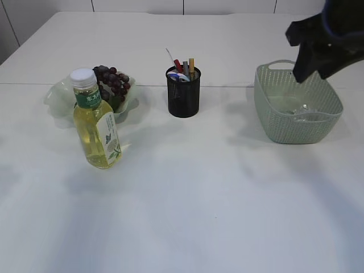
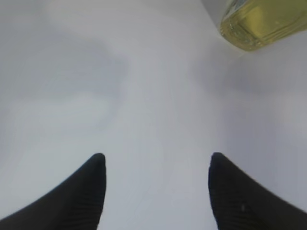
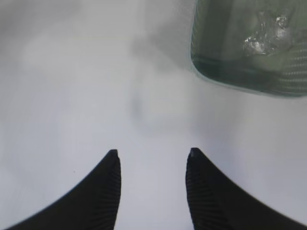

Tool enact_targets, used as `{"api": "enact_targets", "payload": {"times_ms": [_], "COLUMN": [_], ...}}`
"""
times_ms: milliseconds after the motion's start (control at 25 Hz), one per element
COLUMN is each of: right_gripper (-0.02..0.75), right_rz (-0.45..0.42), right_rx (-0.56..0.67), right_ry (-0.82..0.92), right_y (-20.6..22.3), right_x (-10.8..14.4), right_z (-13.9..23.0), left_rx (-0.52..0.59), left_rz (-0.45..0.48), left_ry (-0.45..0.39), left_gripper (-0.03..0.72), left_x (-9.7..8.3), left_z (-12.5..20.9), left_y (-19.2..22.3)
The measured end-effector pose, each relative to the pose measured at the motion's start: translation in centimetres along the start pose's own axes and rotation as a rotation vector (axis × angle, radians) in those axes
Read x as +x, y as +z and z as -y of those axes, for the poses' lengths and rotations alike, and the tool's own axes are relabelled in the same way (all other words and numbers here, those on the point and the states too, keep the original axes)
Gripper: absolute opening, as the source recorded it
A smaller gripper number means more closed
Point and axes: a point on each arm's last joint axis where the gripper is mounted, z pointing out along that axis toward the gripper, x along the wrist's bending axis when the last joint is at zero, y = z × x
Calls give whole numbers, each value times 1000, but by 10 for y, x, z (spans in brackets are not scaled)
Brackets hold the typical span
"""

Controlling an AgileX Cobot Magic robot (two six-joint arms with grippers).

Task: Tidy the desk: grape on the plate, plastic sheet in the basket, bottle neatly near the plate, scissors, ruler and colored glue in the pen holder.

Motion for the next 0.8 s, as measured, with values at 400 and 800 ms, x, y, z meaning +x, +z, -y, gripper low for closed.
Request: {"api": "enact_targets", "payload": {"times_ms": [400, 800], "right_gripper": [364, 365], "right_rz": [54, 56], "right_rx": [-54, -217], "right_ry": [-23, 34], "right_y": [-48, -100], "right_x": [-1, 2], "right_z": [71, 143], "left_rx": [-111, -261], "left_rz": [-34, -5], "left_ry": [43, 44], "left_gripper": [487, 487], "left_x": [-1, -3], "left_z": [24, 101], "left_y": [-50, -87]}}
